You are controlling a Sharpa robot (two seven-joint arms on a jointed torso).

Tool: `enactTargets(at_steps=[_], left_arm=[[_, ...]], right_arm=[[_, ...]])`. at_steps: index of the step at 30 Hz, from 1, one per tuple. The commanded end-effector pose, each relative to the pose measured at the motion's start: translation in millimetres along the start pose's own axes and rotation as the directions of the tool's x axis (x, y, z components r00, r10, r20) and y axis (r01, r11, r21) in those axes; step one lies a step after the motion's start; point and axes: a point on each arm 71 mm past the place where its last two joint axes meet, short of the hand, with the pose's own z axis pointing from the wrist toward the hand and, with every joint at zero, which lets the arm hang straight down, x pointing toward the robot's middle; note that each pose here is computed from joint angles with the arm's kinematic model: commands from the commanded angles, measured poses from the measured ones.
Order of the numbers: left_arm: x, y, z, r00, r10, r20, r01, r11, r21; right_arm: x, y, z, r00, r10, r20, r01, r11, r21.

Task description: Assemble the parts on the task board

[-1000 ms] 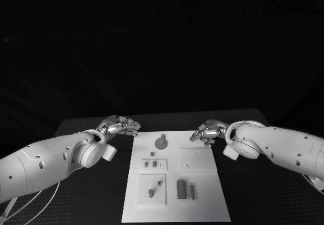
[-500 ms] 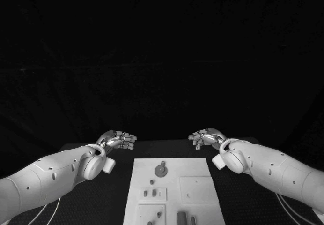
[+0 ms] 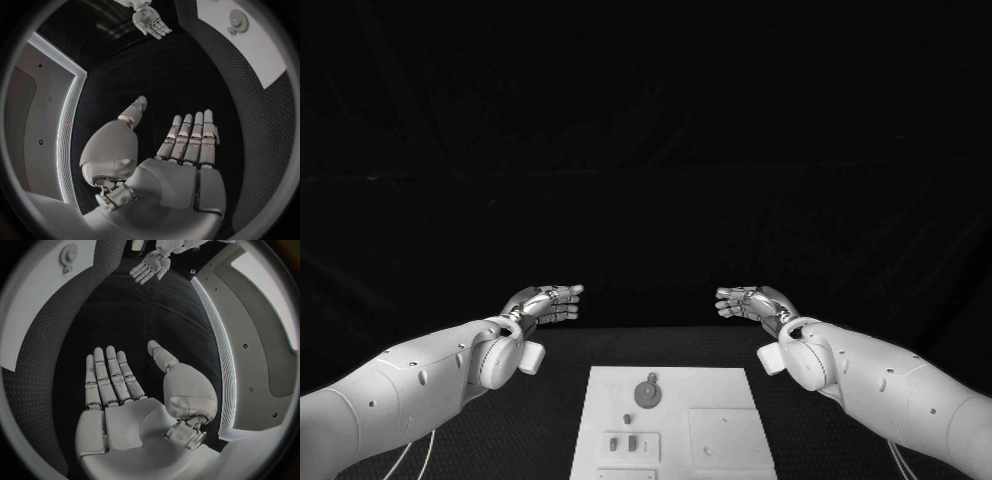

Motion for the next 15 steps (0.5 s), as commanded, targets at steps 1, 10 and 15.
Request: enactTargets(at_steps=[1, 10, 15], left_arm=[[1.0, 0.2, -0.3, 1.000, 0.000, 0.001, 0.000, 1.000, 0.001], [24.0, 7.0, -12.3, 0.999, -0.037, 0.030, 0.036, 0.999, 0.027], [51.0, 12.0, -30.7, 0.995, -0.078, 0.067, 0.074, 0.996, 0.055]], right_arm=[[1.0, 0.1, -0.2, 1.000, -0.001, -0.001, 0.001, 1.000, 0.000], [15.3, 2.4, -10.0, 0.999, 0.035, 0.032, -0.034, 0.999, -0.032], [32.9, 5.2, -25.6, 0.994, 0.080, 0.071, -0.076, 0.995, -0.059]])
